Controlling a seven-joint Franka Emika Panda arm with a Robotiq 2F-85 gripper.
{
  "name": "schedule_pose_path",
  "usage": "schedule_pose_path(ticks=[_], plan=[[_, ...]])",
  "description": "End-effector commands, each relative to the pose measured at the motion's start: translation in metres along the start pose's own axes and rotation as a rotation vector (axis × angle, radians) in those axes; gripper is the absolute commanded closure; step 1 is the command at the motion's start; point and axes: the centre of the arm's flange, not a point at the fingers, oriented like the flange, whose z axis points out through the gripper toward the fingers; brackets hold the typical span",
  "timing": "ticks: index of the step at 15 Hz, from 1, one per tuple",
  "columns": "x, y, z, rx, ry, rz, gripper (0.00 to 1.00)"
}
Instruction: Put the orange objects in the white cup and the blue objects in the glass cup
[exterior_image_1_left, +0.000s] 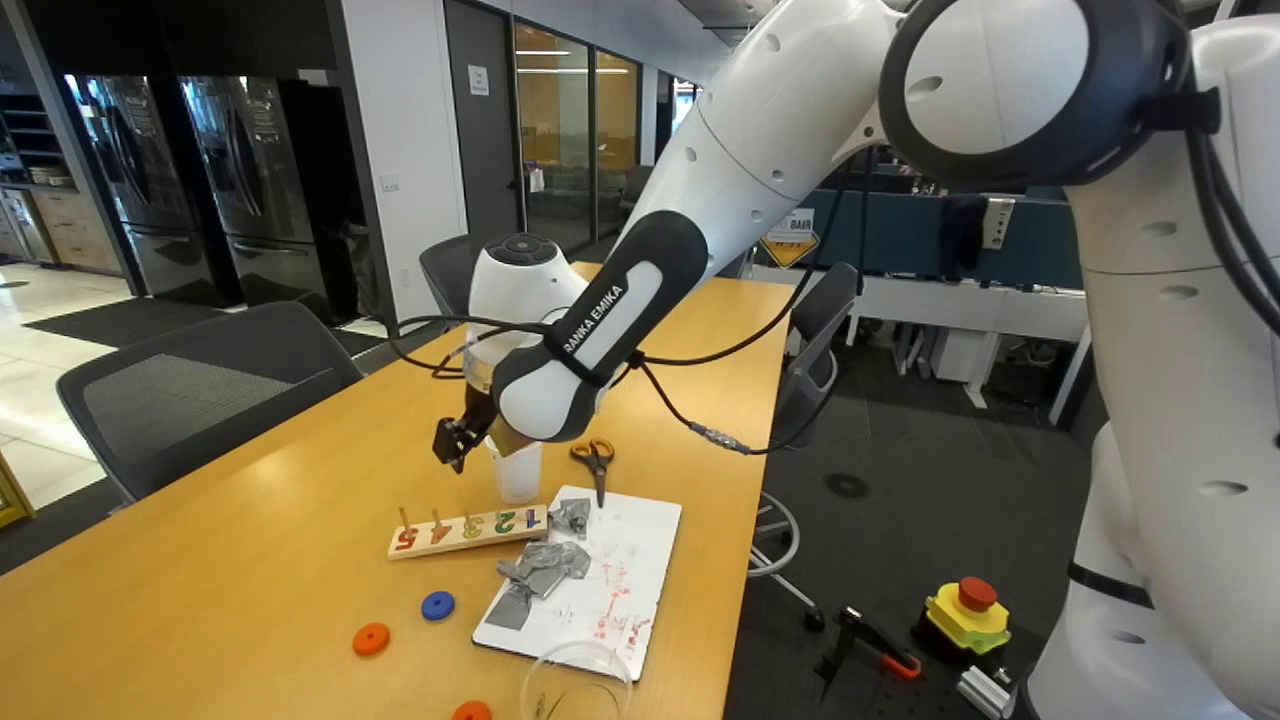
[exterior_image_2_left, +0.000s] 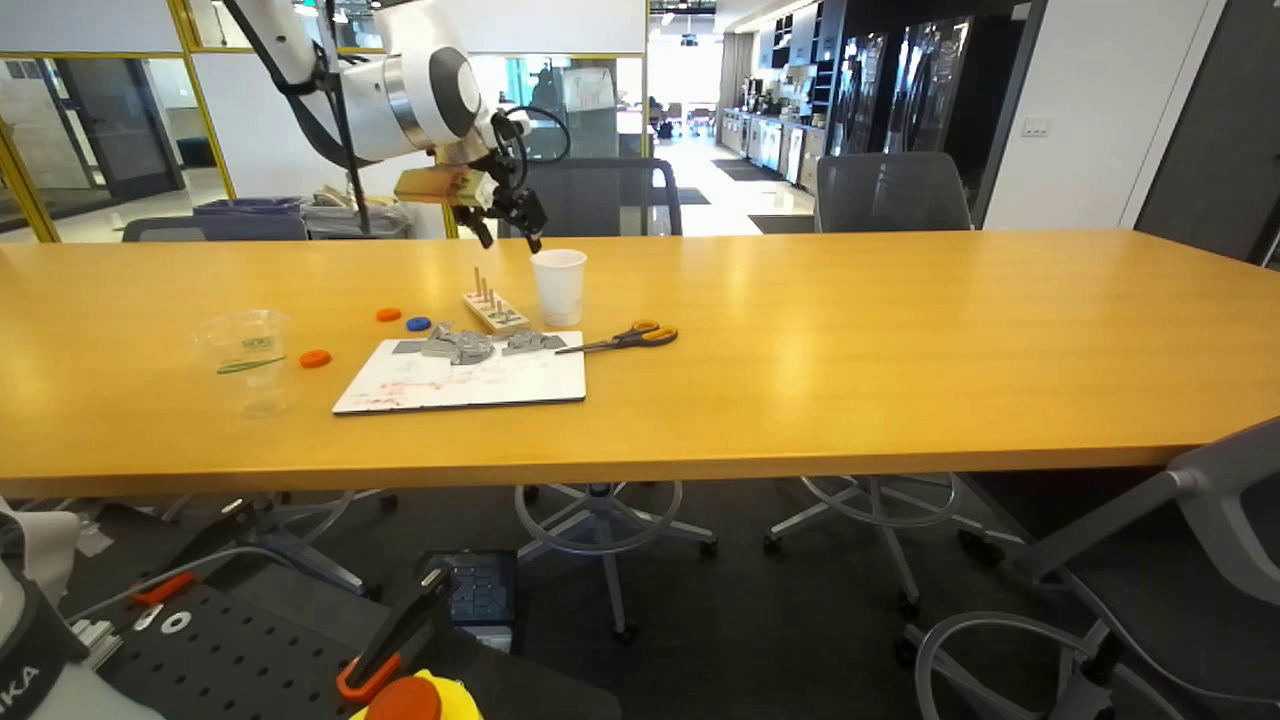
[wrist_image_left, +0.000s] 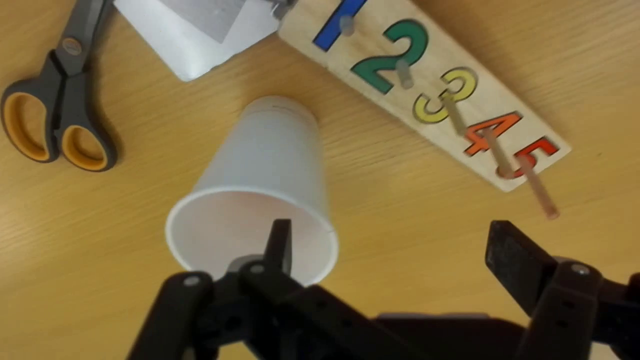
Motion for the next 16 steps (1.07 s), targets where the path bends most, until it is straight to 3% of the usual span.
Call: schedule_pose_path(ticks=[1, 6, 16], plan=[[-0.008, -0.048, -0.015, 0.015, -0.069, -0.189, 0.0], [-0.033, -0.112, -0.012, 0.074, -0.143, -0.415, 0.0], [-0.047, -0.126, 0.05, 0.081, -0.27, -0.561, 0.0]])
